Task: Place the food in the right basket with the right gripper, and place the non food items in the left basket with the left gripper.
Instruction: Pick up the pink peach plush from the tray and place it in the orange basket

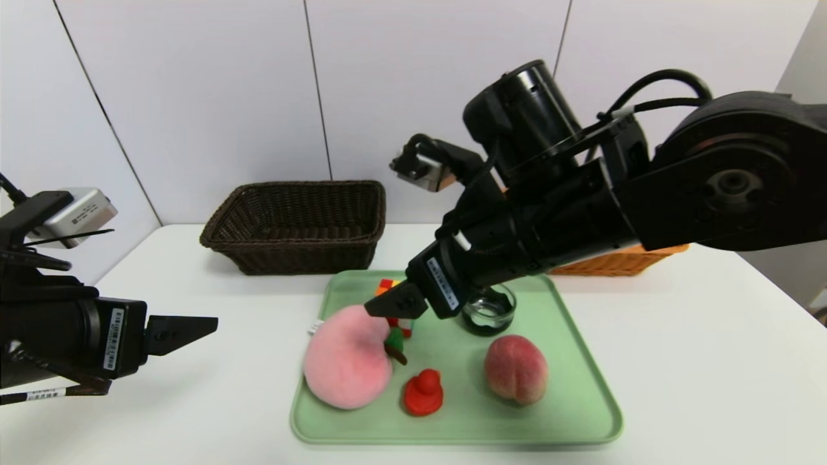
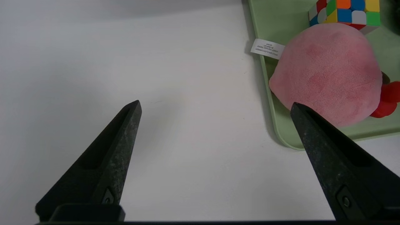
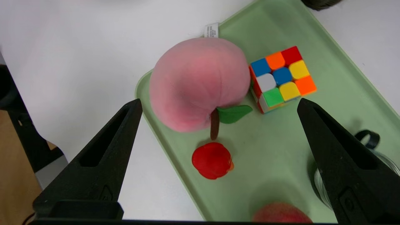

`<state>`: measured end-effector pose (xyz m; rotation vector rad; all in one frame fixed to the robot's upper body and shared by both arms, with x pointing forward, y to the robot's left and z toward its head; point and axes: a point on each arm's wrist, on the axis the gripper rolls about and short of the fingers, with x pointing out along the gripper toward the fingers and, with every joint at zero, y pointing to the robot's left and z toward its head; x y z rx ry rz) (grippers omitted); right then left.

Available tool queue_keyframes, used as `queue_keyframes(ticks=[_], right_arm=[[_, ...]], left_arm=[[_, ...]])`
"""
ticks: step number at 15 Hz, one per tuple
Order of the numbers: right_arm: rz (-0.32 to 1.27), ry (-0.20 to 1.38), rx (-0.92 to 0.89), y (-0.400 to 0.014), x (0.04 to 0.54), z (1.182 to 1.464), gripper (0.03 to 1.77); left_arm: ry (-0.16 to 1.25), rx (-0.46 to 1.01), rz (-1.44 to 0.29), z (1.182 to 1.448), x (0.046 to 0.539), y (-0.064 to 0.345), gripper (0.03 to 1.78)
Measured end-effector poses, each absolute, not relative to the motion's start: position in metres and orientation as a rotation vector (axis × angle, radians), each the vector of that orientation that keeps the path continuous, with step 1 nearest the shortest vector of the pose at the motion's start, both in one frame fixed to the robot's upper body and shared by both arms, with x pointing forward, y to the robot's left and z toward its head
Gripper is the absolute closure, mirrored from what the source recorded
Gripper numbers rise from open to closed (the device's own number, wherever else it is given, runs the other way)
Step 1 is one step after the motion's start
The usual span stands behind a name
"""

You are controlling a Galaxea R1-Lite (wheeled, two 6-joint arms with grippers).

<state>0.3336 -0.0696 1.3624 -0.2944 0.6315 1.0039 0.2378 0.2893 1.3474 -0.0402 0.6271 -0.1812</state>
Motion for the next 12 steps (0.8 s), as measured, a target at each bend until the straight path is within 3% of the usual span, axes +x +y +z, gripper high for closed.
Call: queue_keyframes(ticks=[5,12], right_arm=[[1.115,0.613,-0.395,-0.039,0.342,1.341,0.09],[1.139,0.674,-0.422,-0.013,0.353,1.308,0.09]], left_arm=[[0.628,-0.043,-0.171,1.347,0.239,0.291,0.12],[0.641,-0.043,-0.161,1.345,0.242,0.291,0.12]])
